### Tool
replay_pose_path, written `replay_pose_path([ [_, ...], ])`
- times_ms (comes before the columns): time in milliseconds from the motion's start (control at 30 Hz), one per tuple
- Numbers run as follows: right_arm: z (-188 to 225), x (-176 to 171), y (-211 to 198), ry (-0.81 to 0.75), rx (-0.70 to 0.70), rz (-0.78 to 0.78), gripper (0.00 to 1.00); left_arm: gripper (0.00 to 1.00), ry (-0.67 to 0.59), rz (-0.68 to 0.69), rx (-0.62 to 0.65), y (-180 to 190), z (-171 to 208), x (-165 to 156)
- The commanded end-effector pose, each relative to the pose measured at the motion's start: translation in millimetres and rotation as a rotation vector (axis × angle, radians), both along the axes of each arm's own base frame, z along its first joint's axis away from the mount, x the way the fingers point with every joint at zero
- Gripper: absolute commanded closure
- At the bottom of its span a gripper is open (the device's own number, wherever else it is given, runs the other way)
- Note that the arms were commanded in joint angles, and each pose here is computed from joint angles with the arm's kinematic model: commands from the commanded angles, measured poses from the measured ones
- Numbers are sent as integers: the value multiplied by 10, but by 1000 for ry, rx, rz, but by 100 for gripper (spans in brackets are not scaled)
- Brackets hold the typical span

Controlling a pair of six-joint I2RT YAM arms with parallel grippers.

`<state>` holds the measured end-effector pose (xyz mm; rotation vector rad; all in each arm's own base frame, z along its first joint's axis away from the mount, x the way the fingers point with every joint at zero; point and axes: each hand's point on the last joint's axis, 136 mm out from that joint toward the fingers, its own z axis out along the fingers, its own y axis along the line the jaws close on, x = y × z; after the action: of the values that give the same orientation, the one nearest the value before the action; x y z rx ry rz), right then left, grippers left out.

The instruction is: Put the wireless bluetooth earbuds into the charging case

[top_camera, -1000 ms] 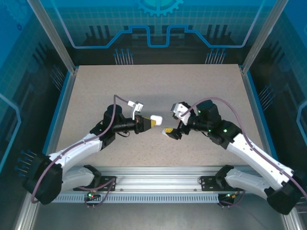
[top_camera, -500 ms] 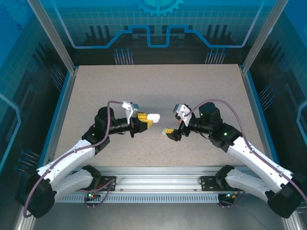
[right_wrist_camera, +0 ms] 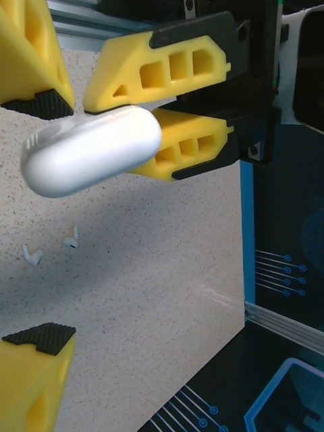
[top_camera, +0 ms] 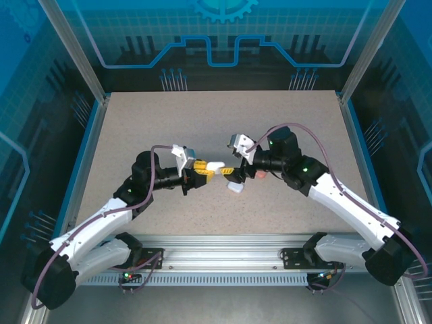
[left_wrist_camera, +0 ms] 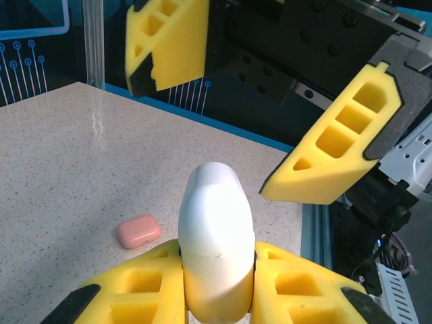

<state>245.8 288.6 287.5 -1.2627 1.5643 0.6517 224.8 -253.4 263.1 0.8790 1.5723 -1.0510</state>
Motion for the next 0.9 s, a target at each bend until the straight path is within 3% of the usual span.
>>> replay_pose_path([
  [0, 89, -49, 93, -17, 3, 60, 18, 89, -48, -22, 1, -7, 72, -59],
  [333, 169, 206, 19, -29, 4, -60, 25, 90, -51, -28, -2, -7, 90, -78],
  [867, 295, 204, -198, 2, 66, -109, 22, 91, -37, -14, 8, 17, 41, -78],
])
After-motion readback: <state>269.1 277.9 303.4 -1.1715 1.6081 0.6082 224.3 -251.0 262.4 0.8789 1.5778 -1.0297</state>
